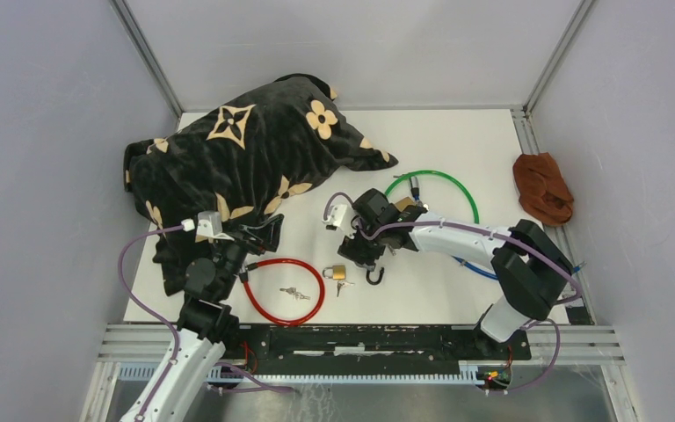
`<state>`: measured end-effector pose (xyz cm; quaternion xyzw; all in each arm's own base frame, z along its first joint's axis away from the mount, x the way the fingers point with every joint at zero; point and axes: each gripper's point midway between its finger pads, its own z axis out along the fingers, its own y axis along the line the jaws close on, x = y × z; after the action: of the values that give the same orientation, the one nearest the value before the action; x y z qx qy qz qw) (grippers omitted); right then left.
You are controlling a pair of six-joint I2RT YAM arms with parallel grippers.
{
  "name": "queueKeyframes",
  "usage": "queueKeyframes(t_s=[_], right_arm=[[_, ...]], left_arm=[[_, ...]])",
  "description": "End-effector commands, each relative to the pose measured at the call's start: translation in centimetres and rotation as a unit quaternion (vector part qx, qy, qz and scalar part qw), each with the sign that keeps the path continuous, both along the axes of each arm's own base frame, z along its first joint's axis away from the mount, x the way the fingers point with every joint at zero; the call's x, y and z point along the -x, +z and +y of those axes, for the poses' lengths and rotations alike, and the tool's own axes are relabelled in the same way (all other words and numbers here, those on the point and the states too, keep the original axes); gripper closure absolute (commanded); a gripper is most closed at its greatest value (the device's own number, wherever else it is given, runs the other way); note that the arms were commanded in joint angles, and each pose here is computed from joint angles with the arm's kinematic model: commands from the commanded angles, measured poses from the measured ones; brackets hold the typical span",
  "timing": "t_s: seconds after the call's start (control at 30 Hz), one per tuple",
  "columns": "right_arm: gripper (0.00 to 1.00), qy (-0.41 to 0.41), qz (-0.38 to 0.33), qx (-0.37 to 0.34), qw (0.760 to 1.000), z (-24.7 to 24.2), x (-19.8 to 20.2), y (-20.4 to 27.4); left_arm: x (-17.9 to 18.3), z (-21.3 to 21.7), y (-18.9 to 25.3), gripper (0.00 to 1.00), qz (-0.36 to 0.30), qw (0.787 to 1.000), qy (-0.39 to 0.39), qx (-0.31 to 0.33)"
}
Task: Lock with the key
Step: Pick up the lock from the center of the board.
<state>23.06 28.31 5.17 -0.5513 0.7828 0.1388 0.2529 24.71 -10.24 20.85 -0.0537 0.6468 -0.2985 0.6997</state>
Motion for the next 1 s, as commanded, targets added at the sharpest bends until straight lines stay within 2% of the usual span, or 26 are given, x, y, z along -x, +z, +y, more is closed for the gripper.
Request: queueKeyframes(t_s=[0.0, 0.13, 0.43, 0.67, 0.83, 0.93, 0.97], right_arm=[[0.2, 0.035, -0.009, 0.021, 0.999, 0.7, -0.9, 0.1], [0.23, 0.031, -0.023, 0.03, 0.999, 0.8, -1.3, -0.4], [0.26, 0.076, -0.054, 0.056, 0.994, 1.6, -1.2, -1.2], [0.52, 0.067, -0.037, 0.083, 0.994, 0.8, -1.0, -2.6], [0.81, 0.053, -0.039, 0.076, 0.995, 0.9, -1.2, -2.1], [1.0, 0.033, -0.042, 0.057, 0.997, 1.3, -1.4, -1.1], [1.0, 0.022, -0.045, 0.043, 0.998, 1.6, -1.6, -0.3]], left_arm=[[0.0, 0.4, 1.2, 0.0, -0.018, 0.999, 0.009, 0.025], [0.0, 0.4, 1.1, 0.0, -0.017, 1.0, 0.009, 0.024], [-0.1, 0.3, 0.9, 0.01, -0.012, 1.0, 0.008, 0.023], [-0.1, 0.3, 0.9, 0.01, -0.012, 1.0, 0.008, 0.023], [-0.1, 0.3, 0.9, 0.01, -0.012, 1.0, 0.006, 0.024], [0.7, -1.2, 1.3, 0.02, -0.022, 0.999, -0.041, 0.019], [1.1, -2.0, 1.6, 0.04, -0.029, 0.997, -0.065, 0.016]])
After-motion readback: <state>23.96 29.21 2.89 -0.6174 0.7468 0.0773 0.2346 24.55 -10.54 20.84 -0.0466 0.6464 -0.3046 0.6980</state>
